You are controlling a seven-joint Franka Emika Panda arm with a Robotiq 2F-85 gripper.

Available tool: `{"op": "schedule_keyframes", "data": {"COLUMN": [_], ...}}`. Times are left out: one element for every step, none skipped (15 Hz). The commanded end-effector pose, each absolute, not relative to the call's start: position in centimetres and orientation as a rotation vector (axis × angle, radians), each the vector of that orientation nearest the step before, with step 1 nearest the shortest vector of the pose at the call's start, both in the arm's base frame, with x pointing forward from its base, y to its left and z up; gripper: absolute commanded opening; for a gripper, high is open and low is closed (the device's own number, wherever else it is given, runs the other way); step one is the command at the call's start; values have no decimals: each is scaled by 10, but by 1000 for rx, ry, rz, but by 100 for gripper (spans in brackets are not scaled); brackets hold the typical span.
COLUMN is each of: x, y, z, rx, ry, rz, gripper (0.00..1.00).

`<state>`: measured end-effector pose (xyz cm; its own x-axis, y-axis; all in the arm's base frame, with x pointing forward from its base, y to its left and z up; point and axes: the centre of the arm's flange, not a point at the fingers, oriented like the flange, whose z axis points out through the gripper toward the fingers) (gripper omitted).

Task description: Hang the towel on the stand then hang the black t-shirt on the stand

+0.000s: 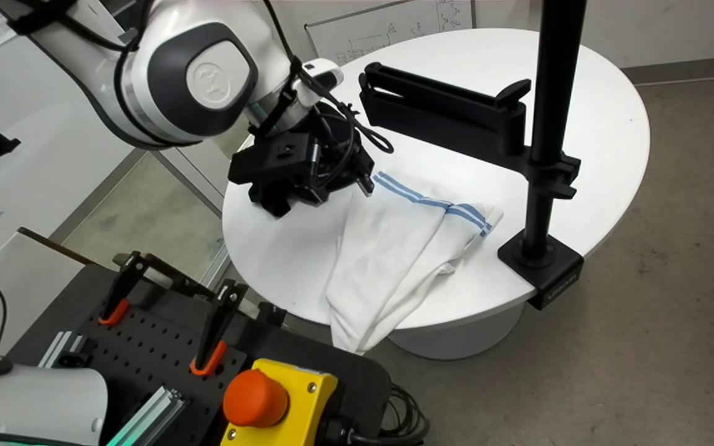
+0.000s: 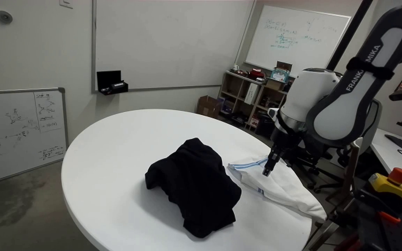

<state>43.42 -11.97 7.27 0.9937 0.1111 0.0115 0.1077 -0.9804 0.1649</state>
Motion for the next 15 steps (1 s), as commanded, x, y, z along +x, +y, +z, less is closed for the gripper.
{"op": "schedule_keyframes", "data": {"x": [443,445,447,449,450,452,453,455,456,458,459,459,459,459,460], "y": [-107,-106,-105,-104,-103,-103,-103,-103,-103,-104,-104,-105,-106,-107,-108], "z": [45,40,35,31,26,22,18,15,12,10,7,5,3,1,0], "rx": [2936,2930,2926,2920,2915,2911,2907,2905,2903,2901,2898,2895,2890,2888,2886], "ry": [194,199,199,200,202,201,197,195,190,184,182,181,180,177,175], "rz": [37,28,17,10,3,-1,-2,-7,-10,-13,-15,-18,-20,-23,-24], "gripper": [100,100,100,100,100,100,96,93,80,68,66,60,53,44,38]}}
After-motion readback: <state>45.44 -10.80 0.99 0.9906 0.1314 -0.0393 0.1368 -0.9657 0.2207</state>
